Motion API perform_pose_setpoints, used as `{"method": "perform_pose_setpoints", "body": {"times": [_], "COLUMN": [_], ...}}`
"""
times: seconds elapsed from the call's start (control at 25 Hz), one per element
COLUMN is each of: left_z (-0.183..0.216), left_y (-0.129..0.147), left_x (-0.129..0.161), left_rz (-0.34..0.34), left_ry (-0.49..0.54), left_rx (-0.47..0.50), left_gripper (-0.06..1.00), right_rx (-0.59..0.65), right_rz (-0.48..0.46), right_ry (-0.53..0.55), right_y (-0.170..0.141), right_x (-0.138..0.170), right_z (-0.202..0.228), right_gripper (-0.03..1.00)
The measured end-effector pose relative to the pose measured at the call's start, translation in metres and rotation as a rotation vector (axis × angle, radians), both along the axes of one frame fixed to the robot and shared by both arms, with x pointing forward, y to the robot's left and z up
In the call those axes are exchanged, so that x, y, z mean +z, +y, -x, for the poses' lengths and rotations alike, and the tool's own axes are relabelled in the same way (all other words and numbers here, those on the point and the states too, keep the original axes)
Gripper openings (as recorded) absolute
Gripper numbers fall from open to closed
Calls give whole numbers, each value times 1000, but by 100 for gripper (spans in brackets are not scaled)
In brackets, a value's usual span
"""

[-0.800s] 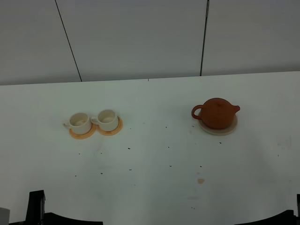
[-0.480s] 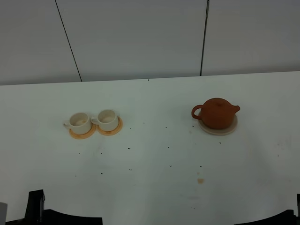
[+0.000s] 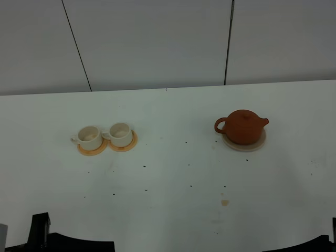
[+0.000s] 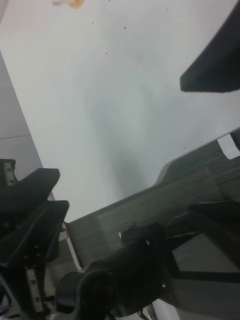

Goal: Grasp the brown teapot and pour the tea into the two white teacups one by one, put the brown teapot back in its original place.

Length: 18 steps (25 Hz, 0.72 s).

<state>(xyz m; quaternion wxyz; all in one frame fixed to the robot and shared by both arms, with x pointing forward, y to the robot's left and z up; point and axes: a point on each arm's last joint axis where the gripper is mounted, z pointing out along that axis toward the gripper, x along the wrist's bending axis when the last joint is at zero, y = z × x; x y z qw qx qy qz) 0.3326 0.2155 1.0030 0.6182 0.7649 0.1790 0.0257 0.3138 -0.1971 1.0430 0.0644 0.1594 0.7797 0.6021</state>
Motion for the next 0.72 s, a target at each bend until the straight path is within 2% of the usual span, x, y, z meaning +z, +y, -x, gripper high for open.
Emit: {"method": "perform_pose_setpoints", "body": {"times": [0.2, 0.4, 0.48, 0.6, 0.64, 0.72], "left_z": [-4, -12, -13, -6, -2, 13], "left_y": [0, 1, 3, 9, 13, 21], "left_x": [5, 21, 32, 55, 64, 83], "left_rz": [54, 100, 79, 12, -19, -38], "left_ry": [2, -29, -54, -99, -125, -165], "left_rx": [47, 101, 144, 268, 326, 466], "left_gripper": [36, 32, 27, 21, 19, 18], "right_rx": [-24, -160, -213, -244, -247, -258], "right_rz": [-6, -86, -123, -147, -149, -150], "right_ry": [1, 21, 24, 3, -9, -31], "right_y": [-1, -4, -5, -7, -7, -7], "right_x": [0, 6, 9, 12, 12, 13], "right_z": [-2, -13, -17, -20, -20, -21], "right_gripper": [47, 44, 42, 39, 39, 38]}}
